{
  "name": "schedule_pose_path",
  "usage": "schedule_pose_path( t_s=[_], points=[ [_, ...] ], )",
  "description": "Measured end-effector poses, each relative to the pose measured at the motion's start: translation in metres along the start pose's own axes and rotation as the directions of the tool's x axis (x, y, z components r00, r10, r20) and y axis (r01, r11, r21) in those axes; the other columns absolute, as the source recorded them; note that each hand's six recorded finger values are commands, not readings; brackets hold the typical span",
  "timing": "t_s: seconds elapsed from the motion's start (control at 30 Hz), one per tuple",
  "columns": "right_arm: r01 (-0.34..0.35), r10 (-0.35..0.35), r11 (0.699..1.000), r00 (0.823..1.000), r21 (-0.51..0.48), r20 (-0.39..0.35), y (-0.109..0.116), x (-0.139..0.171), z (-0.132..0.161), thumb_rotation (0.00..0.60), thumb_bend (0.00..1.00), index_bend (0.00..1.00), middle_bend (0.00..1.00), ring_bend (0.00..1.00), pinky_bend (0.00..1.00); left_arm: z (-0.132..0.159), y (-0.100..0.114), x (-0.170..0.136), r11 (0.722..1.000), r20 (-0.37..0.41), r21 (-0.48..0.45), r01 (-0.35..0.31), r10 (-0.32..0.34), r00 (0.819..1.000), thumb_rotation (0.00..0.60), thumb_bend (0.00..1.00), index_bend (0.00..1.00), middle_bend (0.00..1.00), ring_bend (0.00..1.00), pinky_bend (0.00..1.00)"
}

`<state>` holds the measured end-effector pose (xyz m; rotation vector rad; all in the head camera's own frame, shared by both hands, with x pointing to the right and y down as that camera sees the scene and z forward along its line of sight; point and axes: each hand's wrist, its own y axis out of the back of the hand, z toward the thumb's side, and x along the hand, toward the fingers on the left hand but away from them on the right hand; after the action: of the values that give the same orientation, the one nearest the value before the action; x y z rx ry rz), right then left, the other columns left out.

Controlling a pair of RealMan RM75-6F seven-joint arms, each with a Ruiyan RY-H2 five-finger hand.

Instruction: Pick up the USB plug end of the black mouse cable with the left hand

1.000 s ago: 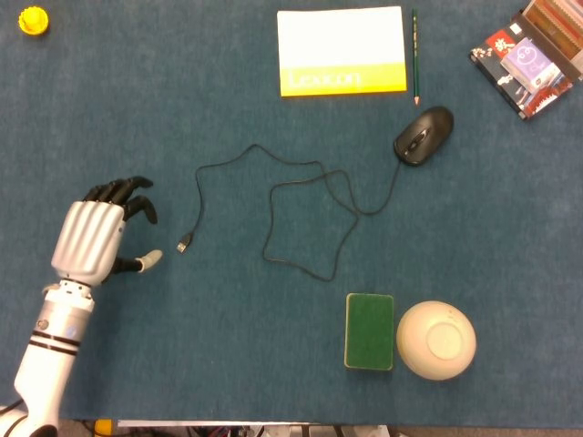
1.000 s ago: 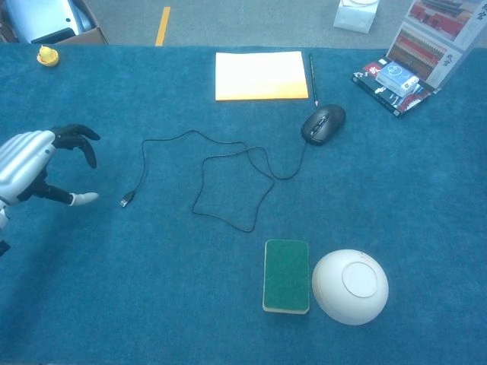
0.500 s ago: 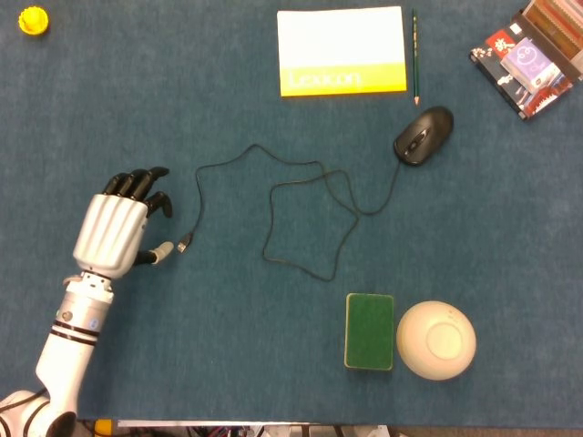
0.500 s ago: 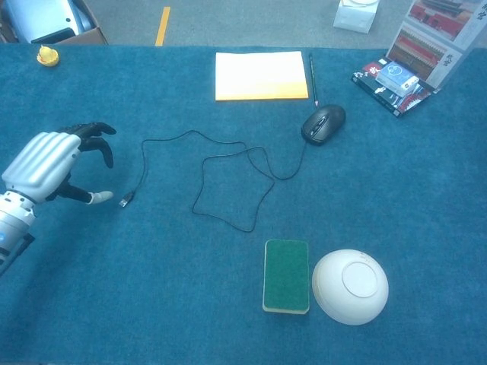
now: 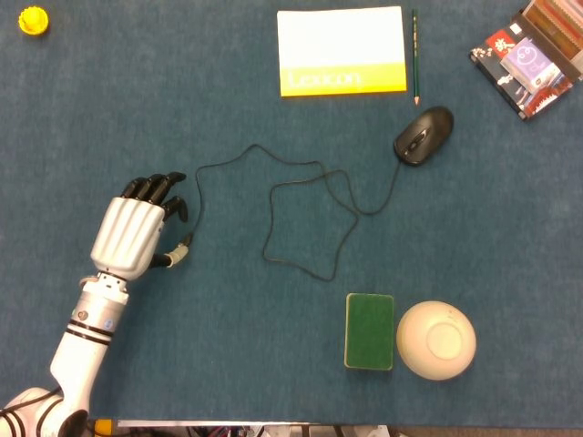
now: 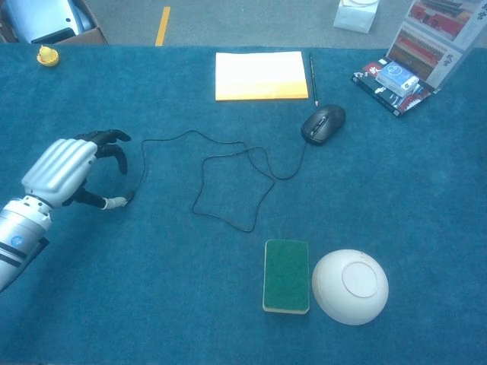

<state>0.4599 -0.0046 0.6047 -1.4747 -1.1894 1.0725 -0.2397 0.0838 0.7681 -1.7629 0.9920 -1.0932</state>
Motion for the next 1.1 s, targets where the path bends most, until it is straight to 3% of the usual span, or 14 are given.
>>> schedule_pose_path(
  t_s=[1.1],
  points=[
    [-0.043,0.043,0.999,0.999,-0.001,0.032,-0.01,0.006,-0.008,0.6,0.48,0.65,0.44,0.37,0.43,-0.014,-0.024,0.011,0.999,-0.031,-0.001,0.054,-0.054,0.998,0.6,0.06,0.51,0.2,0.2,0.24]
  ],
)
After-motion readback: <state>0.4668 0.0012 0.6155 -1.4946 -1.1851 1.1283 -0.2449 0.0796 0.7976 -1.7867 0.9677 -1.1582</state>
